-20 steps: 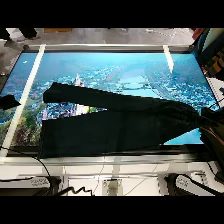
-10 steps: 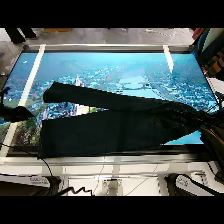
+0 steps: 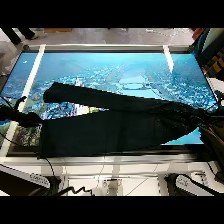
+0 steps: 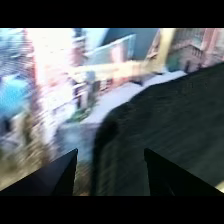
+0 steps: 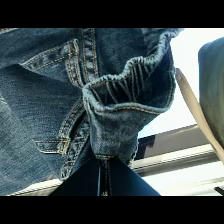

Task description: Fold the clothes and pants, and hang the long-sleeved shirts on hangers.

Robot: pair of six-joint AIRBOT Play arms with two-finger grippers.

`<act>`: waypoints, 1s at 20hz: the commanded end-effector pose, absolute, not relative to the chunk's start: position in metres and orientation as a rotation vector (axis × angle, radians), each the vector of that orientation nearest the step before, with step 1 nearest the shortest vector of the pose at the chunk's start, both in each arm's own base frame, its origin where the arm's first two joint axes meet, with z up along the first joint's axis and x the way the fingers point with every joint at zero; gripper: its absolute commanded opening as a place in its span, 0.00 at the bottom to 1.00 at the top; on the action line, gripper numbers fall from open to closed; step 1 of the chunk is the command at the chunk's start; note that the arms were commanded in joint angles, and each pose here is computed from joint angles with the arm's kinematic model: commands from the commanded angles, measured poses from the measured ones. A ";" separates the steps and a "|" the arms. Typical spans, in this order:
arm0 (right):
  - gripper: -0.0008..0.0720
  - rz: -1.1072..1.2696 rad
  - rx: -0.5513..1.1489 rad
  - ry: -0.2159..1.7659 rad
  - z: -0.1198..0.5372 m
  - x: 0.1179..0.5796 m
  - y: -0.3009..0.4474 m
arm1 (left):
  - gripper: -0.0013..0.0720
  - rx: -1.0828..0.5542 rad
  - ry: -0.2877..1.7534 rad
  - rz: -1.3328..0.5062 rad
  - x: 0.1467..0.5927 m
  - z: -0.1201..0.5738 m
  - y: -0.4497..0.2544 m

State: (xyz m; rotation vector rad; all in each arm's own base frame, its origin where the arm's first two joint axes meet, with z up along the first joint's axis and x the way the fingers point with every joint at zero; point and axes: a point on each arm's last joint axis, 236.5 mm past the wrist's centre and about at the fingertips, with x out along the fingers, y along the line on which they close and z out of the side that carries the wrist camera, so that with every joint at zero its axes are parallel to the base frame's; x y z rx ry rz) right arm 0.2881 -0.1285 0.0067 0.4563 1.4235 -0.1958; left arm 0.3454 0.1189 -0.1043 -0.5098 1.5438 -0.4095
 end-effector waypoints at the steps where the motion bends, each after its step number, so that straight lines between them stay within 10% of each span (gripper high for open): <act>1: 0.08 -0.189 0.464 1.420 0.007 0.289 -0.126 | 0.70 -0.455 1.537 -0.389 0.361 -0.130 0.115; 4: 0.08 -0.188 0.464 1.420 0.007 0.289 -0.126 | 0.05 -0.415 1.510 -0.430 0.376 -0.130 0.096; 11: 0.08 -0.188 0.437 1.366 0.029 0.284 -0.121 | 0.05 -0.141 1.350 -0.403 0.438 -0.060 0.107; 20: 0.08 0.042 0.586 1.877 -0.018 0.134 -0.027 | 0.05 0.017 1.224 -0.231 0.460 -0.005 0.162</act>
